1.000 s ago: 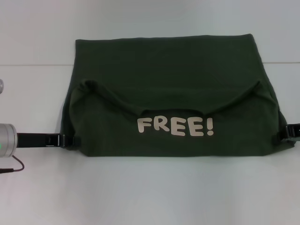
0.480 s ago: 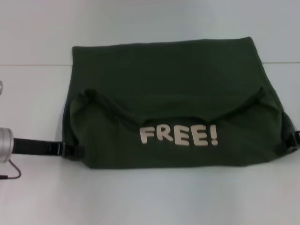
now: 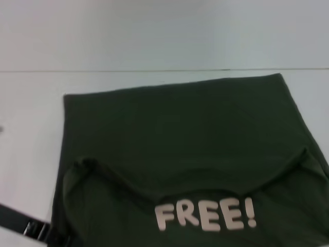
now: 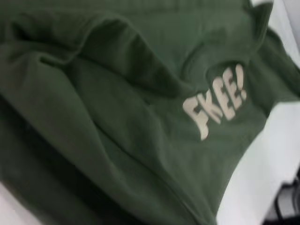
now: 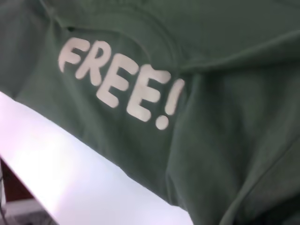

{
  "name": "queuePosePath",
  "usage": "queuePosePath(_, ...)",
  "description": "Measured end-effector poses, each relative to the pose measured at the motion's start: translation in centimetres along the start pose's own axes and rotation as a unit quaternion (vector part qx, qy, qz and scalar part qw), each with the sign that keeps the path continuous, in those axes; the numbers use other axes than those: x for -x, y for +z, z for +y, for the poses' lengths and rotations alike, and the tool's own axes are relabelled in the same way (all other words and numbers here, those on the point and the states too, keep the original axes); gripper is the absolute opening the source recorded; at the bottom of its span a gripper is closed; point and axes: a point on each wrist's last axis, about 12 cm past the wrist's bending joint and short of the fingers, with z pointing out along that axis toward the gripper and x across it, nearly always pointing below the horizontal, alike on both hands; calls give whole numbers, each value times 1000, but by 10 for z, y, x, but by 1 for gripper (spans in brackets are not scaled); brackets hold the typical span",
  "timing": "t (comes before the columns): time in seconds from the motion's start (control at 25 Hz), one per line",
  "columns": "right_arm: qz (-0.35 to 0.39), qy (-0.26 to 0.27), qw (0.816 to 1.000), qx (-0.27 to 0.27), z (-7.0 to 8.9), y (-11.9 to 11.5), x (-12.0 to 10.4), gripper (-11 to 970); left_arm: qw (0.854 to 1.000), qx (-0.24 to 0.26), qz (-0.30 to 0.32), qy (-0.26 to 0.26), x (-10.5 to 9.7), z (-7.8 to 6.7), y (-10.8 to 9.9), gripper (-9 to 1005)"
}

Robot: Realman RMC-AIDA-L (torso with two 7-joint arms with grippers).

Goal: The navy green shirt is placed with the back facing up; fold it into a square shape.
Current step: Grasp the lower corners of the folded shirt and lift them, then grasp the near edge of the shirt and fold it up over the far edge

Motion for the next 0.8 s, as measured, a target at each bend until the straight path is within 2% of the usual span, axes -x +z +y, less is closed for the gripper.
queuePosePath(0.2, 25, -6, 1000, 13, -1, 4, -16, 36, 999, -11, 49, -16, -13, -2, 0, 27)
queuePosePath(0.44, 15, -12, 999, 28, 0, 4, -18, 35, 998, -28, 56, 6, -15, -6, 2, 27)
queuePosePath(0.64, -62, -3, 996, 64, 1, -2, -15, 35, 999, -46, -5, 28, 1, -10, -7, 27)
queuePosePath(0.8, -168, 31, 980, 105, -6, -18, -16, 35, 995, -36, -95, 11, 14, -4, -26, 27)
